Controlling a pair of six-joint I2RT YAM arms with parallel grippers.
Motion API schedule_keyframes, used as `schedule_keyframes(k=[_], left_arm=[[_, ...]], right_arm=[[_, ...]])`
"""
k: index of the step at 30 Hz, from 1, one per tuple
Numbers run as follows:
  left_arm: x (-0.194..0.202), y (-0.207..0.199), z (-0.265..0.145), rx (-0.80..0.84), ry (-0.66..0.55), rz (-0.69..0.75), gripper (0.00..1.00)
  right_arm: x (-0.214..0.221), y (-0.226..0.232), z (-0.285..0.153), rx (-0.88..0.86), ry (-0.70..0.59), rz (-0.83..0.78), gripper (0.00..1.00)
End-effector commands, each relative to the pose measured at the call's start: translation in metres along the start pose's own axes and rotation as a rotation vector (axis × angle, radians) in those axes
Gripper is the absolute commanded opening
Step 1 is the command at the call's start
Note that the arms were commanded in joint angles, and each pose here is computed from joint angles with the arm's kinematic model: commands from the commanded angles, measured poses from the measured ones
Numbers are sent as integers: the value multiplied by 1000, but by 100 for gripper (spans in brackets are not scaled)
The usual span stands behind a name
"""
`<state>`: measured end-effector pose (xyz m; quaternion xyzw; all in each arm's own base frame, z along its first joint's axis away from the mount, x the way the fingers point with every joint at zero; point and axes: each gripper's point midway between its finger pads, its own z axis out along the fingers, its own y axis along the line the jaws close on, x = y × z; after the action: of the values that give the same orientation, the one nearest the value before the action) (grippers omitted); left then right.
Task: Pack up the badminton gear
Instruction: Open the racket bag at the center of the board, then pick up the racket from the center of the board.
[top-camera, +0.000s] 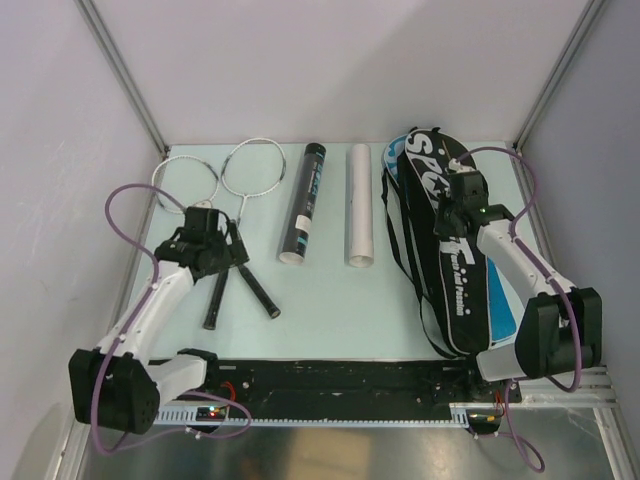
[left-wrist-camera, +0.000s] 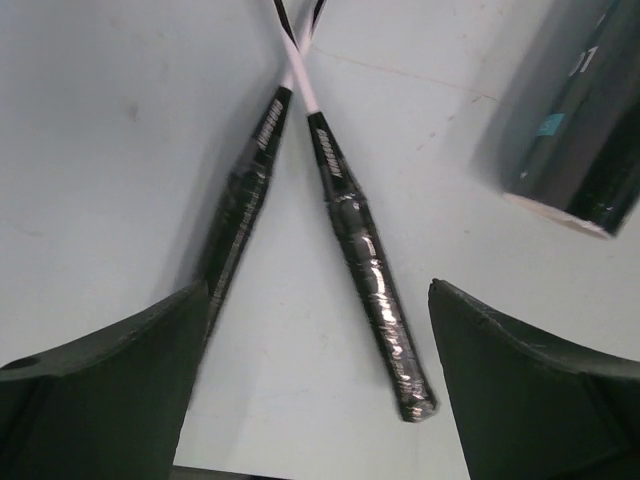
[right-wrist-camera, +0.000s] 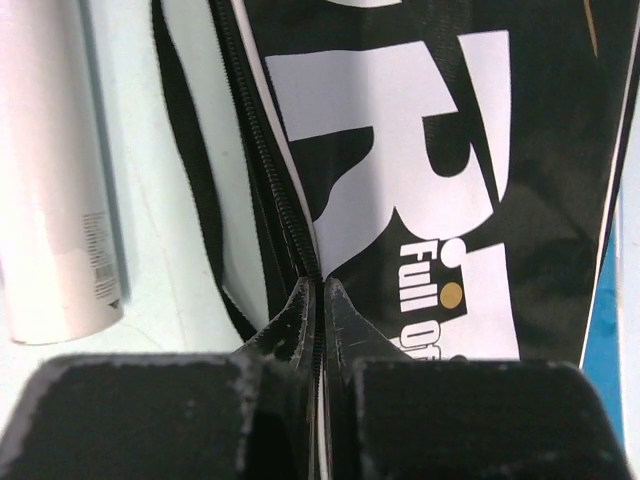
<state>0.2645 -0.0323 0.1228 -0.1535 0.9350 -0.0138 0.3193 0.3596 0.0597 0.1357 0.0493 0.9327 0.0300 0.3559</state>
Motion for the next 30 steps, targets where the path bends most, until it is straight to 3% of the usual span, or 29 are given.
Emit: schedule_keyframes(k=[1,4,8,30], left_arm=[[-14,-30,2,105,-1,-240,93],[-16,-33,16,85,-21,-352,93],[-4,-30,40,24,27,-397,91],[29,-21,95,-133,88,-334,77]], right_arm=[[-33,23,-16,-117,-106,61,0],[-33,25,-18,-135,-107,69,0],[-32,27,-20,-177,-112,95,0],[-27,35,-28,-309,-130,168,0]])
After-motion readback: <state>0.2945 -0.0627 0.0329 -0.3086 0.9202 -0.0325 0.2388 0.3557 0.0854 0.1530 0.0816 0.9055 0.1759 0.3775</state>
